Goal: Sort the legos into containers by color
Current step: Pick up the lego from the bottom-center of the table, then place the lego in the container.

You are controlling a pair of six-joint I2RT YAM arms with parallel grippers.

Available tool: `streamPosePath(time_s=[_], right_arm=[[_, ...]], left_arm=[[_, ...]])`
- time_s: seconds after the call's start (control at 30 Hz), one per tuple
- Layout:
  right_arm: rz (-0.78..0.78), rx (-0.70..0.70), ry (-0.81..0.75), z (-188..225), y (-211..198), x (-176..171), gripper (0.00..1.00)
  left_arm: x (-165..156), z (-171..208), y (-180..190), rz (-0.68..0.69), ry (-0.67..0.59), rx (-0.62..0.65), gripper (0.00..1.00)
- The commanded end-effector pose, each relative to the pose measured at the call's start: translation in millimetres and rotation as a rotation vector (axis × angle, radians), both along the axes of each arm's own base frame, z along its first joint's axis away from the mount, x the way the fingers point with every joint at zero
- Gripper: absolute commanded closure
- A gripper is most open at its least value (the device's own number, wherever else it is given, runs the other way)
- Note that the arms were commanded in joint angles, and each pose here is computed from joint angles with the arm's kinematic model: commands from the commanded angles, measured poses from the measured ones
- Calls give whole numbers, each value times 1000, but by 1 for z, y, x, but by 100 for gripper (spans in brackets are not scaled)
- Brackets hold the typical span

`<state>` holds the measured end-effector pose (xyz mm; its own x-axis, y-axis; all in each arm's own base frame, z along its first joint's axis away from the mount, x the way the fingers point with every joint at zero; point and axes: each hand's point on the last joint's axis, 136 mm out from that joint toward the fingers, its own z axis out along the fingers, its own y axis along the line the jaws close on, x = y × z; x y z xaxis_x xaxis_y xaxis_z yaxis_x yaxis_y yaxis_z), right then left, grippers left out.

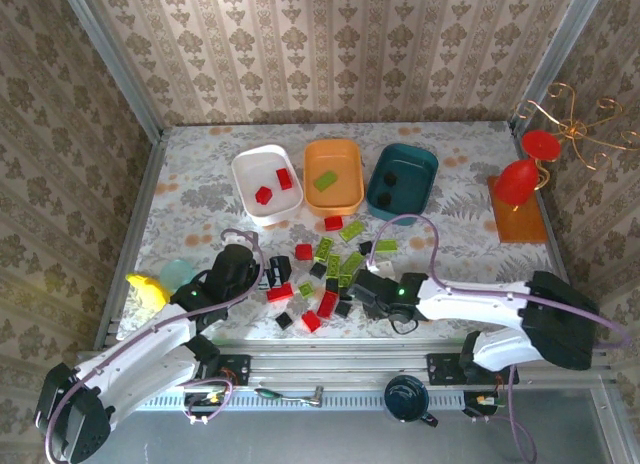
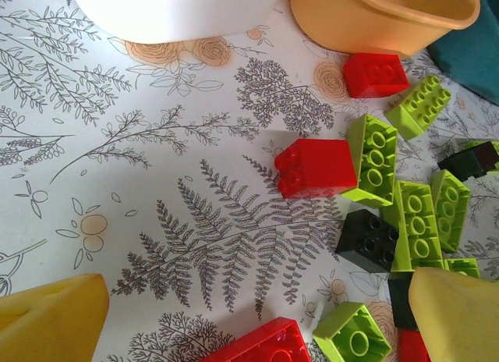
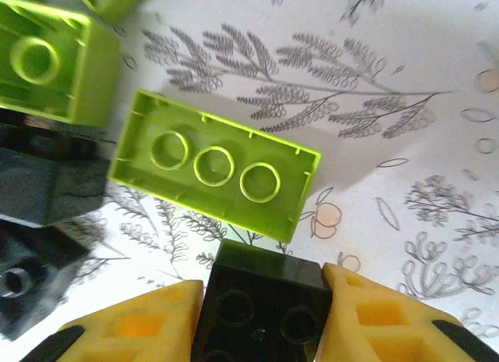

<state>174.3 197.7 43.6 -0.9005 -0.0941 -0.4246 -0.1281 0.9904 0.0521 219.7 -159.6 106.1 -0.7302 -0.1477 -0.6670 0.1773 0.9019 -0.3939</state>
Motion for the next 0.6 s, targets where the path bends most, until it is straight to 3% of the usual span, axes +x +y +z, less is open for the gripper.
streamPosePath(time_s=[0.0,0.3,0.57], right_arm=[[-1,-22,-92,33,-14,17,70],[-221,141,-316,126,-49,147,73],[-394,51,-218,92,-85,260,73]], left_arm=[[3,9,-4,-1,-15,-22,0],[5,14,-10,-6,-17,-53,0],[2,23,-8,-4,-17,-65,0]])
